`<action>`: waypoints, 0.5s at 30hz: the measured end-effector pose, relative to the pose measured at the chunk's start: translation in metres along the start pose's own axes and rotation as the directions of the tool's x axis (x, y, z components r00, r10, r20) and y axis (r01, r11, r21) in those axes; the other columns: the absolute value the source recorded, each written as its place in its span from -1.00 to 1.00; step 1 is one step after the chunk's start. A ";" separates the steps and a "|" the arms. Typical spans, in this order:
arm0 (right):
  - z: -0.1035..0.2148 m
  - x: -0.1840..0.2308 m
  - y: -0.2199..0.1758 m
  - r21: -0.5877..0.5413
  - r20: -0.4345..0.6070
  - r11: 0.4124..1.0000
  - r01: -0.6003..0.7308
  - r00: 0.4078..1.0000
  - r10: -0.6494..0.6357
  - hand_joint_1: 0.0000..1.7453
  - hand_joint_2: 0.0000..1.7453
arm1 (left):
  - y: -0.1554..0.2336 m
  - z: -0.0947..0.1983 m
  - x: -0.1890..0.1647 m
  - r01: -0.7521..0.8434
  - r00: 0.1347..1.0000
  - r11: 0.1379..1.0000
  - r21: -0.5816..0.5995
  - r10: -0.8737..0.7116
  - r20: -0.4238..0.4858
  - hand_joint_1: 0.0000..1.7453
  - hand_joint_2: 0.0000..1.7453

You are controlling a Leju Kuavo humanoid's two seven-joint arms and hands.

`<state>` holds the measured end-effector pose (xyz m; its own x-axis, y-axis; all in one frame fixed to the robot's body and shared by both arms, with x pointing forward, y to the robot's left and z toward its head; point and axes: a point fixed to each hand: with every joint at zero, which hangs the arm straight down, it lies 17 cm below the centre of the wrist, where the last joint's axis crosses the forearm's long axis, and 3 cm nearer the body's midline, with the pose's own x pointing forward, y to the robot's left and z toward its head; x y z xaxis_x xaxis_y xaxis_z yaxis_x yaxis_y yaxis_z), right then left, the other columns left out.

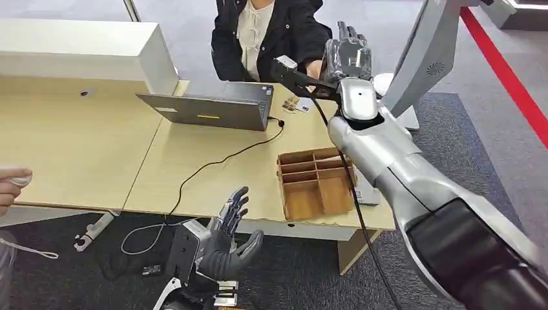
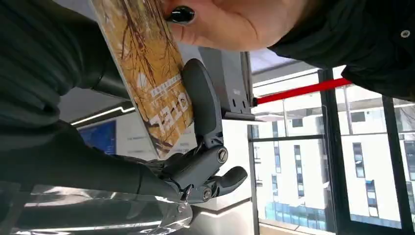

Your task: Pass the card to the sensor for recognition and then transmit it.

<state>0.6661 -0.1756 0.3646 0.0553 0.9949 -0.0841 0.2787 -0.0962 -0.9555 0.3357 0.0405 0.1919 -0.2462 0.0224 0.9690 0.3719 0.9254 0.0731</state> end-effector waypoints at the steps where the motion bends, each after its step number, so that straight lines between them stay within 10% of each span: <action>1: 0.000 -0.001 0.002 0.003 -0.003 1.000 -0.002 1.000 0.002 -1.00 1.00 | 0.000 0.000 0.000 0.001 1.000 1.000 0.000 -0.001 -0.001 -1.00 1.00; 15: 0.006 -0.025 0.029 0.048 -0.064 0.999 -0.013 0.998 0.016 -1.00 1.00 | -0.001 0.001 -0.004 0.002 1.000 1.000 -0.005 -0.002 -0.015 -1.00 1.00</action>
<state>0.6671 -0.2026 0.3378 0.1209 0.9894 -0.0808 0.2316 -0.1073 -0.9669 0.3353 0.0404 0.1879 -0.2337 0.0149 0.9722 0.3762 0.9234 0.0763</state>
